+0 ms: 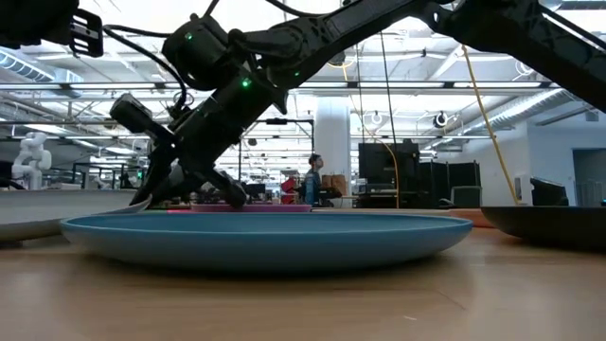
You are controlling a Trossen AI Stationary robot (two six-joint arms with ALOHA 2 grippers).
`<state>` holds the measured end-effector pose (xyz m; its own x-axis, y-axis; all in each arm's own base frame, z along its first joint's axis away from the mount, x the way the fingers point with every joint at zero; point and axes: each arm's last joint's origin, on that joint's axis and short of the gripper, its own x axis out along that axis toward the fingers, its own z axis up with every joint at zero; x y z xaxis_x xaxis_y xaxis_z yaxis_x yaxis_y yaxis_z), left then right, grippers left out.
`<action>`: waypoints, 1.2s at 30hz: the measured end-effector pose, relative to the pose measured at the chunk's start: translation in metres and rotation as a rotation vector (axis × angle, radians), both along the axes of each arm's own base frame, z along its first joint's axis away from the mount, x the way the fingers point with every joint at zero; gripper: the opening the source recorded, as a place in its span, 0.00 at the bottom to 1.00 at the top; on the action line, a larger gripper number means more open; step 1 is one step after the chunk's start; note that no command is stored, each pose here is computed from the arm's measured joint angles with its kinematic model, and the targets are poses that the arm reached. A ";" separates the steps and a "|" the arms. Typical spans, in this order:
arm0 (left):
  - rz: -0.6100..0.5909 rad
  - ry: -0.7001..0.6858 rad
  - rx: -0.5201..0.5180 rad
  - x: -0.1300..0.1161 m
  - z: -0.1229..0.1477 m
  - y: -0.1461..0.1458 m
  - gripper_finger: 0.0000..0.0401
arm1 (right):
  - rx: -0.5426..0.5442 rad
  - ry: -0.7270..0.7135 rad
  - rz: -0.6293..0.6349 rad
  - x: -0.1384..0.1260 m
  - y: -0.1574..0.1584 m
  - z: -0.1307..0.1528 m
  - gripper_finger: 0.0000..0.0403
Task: Stack plastic plates
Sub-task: Stack the gray plate on top of the blue plate
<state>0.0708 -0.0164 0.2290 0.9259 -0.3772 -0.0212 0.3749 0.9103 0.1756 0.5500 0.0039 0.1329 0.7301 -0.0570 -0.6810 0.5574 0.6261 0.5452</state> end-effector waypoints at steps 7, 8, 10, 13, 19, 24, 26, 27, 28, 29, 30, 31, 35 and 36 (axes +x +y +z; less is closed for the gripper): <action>0.000 0.005 -0.007 0.000 0.000 0.000 0.12 | -0.006 -0.025 0.028 -0.002 -0.001 0.018 0.02; 0.000 0.010 -0.009 0.000 -0.001 0.000 0.12 | -0.015 -0.023 0.032 -0.003 -0.001 0.023 0.02; 0.000 0.014 -0.016 0.000 -0.001 0.000 0.12 | -0.031 -0.045 0.047 -0.005 -0.001 0.036 0.01; 0.000 0.005 -0.029 0.000 0.001 0.000 0.12 | -0.024 -0.044 0.068 -0.012 -0.003 0.057 0.01; -0.001 -0.029 -0.038 0.000 0.004 0.000 0.12 | 0.031 -0.026 0.163 -0.030 -0.006 0.099 0.01; -0.001 -0.027 -0.041 0.000 0.004 0.000 0.12 | 0.061 0.091 0.239 -0.057 -0.006 0.127 0.01; -0.001 -0.021 -0.040 0.000 0.003 0.000 0.12 | 0.059 0.140 0.252 -0.068 -0.001 0.137 0.01; -0.001 -0.020 -0.040 0.000 0.003 0.000 0.12 | 0.059 0.167 0.261 -0.075 0.002 0.142 0.01; -0.001 -0.015 -0.041 0.000 0.003 0.000 0.12 | 0.057 0.194 0.270 -0.080 0.004 0.147 0.01; -0.001 -0.014 -0.042 0.000 0.003 0.000 0.12 | 0.052 0.218 0.285 -0.086 0.008 0.151 0.01; -0.001 -0.014 -0.043 0.000 0.003 0.000 0.12 | 0.050 0.250 0.297 -0.093 0.012 0.155 0.01; -0.001 -0.013 -0.043 0.000 0.003 0.000 0.12 | 0.049 0.281 0.306 -0.099 0.015 0.158 0.01; -0.001 -0.012 -0.048 0.000 0.003 0.000 0.12 | 0.037 0.400 0.302 -0.115 0.028 0.161 0.01; -0.001 -0.010 -0.053 0.000 0.003 0.000 0.12 | 0.033 0.430 0.298 -0.118 0.032 0.160 0.01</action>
